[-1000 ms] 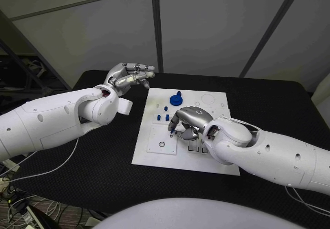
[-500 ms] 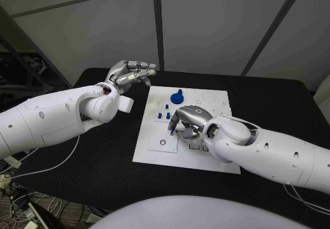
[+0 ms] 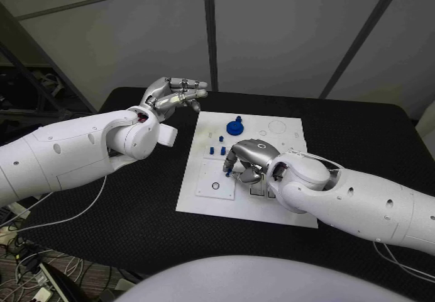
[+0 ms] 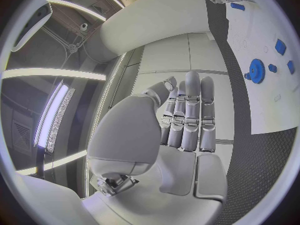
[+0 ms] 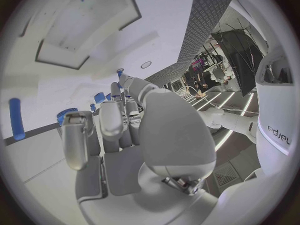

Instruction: Assemble the parts on the task board

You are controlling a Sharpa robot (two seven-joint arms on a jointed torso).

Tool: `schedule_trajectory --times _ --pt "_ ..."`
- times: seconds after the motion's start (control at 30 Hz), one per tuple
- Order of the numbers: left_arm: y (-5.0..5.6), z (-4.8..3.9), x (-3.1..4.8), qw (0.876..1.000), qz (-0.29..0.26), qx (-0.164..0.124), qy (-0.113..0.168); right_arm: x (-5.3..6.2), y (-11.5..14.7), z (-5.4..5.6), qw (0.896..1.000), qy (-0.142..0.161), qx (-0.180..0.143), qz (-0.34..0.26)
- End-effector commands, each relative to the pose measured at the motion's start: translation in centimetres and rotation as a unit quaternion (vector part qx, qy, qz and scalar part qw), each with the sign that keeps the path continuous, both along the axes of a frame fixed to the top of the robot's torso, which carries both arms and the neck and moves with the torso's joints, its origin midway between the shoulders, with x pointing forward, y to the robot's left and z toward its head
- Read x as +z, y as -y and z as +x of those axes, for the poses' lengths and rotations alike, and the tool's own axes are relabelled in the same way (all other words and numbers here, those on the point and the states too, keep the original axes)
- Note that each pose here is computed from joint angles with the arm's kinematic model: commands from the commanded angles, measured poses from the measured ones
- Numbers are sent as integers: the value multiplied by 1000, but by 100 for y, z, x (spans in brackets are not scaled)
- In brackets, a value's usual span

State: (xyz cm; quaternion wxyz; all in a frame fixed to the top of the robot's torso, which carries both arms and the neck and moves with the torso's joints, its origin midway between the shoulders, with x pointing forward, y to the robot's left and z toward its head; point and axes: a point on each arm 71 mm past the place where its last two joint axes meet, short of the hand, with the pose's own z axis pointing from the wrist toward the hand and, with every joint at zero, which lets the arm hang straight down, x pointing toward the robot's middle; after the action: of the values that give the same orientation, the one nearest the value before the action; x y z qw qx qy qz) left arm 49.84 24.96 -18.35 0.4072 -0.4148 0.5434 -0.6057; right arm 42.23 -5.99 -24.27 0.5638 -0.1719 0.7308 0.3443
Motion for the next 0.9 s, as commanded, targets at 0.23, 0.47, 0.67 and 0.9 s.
schedule_trajectory --times 0.23,0.47,0.67,0.9 --pt "16 6 11 1000 -4 -5 0 -27 -13 -11 1000 -6 8 -17" --pt "11 11 9 1000 -4 -4 0 -27 -20 -19 1000 -6 9 -17" --pt "13 11 8 1000 -4 -5 -1 -30 -27 -11 1000 -3 5 -18" --pt "14 9 8 1000 -4 -5 -1 -32 -48 1 1000 4 0 -21"
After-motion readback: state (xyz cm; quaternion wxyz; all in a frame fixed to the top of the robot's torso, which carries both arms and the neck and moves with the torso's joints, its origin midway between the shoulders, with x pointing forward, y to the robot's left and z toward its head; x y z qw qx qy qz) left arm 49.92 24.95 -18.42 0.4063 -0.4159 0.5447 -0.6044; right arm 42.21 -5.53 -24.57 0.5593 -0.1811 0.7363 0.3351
